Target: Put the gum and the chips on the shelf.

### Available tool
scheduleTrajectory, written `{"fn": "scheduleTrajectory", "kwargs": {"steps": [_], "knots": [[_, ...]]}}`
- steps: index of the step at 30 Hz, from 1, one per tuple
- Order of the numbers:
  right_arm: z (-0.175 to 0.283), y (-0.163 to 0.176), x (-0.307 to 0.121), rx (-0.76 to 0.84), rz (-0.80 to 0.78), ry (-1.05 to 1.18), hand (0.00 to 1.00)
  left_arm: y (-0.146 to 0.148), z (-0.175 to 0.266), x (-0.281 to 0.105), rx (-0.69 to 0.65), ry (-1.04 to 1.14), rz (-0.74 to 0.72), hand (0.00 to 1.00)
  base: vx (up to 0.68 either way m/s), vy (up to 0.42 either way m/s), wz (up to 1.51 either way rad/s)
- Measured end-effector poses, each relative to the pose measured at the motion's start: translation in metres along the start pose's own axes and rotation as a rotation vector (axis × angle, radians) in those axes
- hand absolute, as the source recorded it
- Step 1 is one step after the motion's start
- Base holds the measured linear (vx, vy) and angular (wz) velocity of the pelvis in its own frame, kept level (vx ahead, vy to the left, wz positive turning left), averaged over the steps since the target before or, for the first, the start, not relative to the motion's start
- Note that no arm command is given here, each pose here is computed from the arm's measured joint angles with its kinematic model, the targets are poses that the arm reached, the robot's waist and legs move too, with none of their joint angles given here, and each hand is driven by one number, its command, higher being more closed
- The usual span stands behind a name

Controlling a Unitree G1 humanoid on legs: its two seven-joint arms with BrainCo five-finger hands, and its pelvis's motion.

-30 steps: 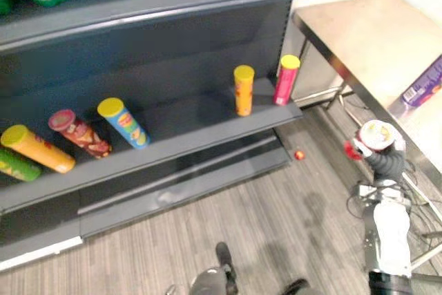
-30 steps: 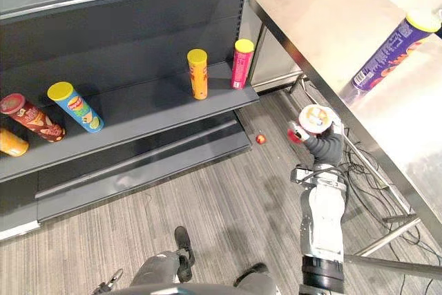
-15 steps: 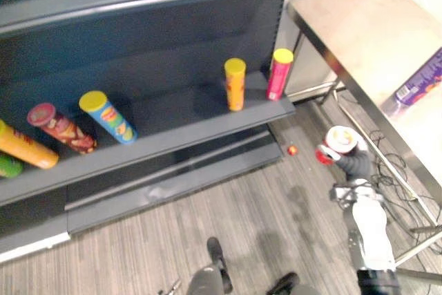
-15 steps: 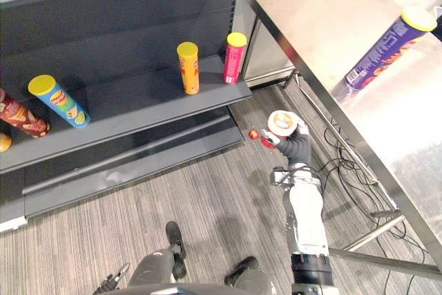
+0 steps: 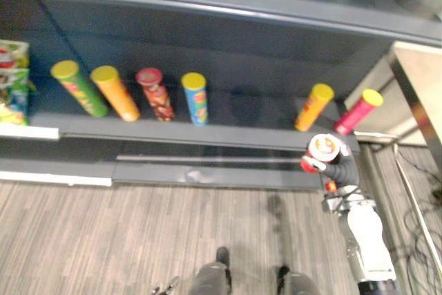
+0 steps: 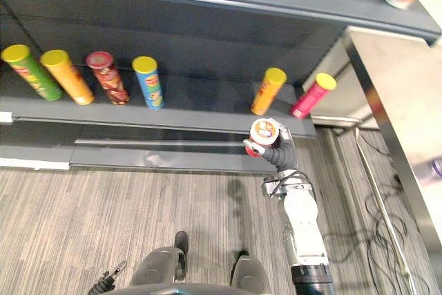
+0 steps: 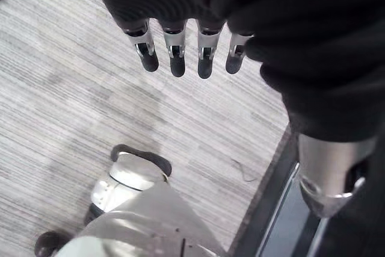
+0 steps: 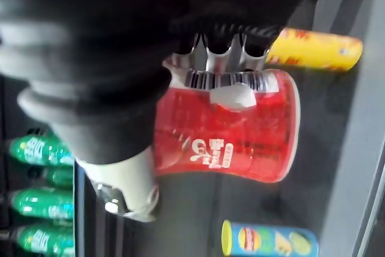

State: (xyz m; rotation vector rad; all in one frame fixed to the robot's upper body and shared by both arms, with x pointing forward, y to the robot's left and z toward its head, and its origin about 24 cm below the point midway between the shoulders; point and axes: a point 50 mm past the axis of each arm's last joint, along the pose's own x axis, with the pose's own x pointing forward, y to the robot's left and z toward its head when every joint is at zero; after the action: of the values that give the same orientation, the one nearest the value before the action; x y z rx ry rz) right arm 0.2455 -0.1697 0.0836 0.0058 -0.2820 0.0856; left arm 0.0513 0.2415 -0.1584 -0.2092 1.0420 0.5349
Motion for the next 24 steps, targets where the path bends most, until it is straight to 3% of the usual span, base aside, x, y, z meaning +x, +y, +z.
{"fn": "scheduleTrajectory", "kwargs": {"steps": [6, 11, 24], "knots": [[0.002, 0.007, 0.001, 0.013, 0.045, -0.008, 1.00, -0.001, -0.004, -0.001, -0.006, 0.011, -0.001, 0.00, 0.16, -0.160, 0.51], [-0.003, -0.008, -0.009, 0.011, -0.011, 0.021, 1.00, -0.011, -0.015, -0.003, -0.032, 0.054, -0.023, 0.00, 0.14, -0.205, 0.47], [-0.019, -0.008, -0.024, 0.030, -0.081, 0.098, 1.00, -0.012, -0.013, -0.002, 0.021, 0.048, -0.032, 0.00, -0.03, -0.005, -0.05]]}}
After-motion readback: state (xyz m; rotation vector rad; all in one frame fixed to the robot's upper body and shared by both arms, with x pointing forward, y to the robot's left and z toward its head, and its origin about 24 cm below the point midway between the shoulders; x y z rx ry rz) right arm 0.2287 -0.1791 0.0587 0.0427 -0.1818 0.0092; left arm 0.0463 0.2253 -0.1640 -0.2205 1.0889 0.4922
